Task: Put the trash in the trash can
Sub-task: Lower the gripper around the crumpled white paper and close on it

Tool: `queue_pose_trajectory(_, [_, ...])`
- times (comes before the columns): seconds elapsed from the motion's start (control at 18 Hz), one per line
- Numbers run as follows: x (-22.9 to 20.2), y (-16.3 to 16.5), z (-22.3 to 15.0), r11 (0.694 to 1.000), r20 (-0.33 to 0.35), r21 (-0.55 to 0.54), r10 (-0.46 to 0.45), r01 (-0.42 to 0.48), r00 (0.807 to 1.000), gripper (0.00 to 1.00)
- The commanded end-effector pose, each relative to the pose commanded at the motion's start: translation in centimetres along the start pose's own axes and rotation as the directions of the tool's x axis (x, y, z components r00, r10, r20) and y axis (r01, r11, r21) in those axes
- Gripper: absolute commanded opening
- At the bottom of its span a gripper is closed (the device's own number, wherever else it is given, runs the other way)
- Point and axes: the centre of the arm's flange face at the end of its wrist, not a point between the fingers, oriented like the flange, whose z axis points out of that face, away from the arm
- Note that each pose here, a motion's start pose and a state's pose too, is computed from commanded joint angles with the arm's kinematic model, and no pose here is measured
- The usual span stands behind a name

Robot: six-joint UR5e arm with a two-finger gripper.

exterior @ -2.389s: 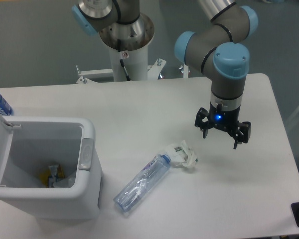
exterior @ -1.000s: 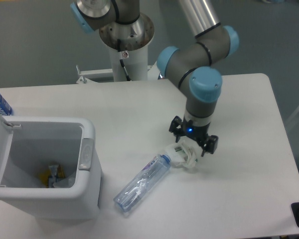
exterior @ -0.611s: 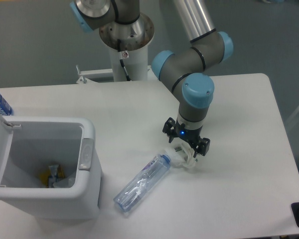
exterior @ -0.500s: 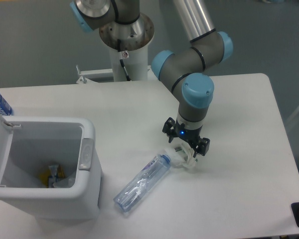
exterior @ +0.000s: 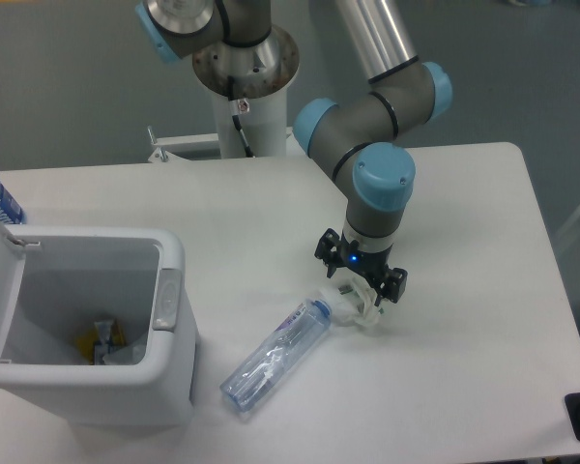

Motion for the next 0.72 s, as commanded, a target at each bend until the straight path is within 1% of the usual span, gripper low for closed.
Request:
queue_pose_trajectory(0.17, [0.0,0.1,0.9,1.0,-0.015,-0.008,-0.001,0.001,1.0,0.99])
queue_pose_trajectory(0.39, [0.1,0.3,1.5,0.999,-0.012,-0.048,0.001,-0.002,1.0,0.78])
queue_pose_trajectory(0.5, [0.4,0.3,1.8,0.999,-0.016,-0.054,0.001,-0.002,1.0,0.62])
queue_pose_trajectory(0.56, [0.4,0.3,2.0,0.998,-0.019,-0.056,0.0,-0.002,1.0,0.53])
queue_pose_trajectory(0.61, [0.5,0.0,2.2,0.998,-0.022,-0.057,0.006,-0.008,1.0,0.38])
queue_pose_trajectory(0.72, [0.6,-0.1,2.5,0.998,-0.026,-0.064,0.008,-0.009,1.0,0.01])
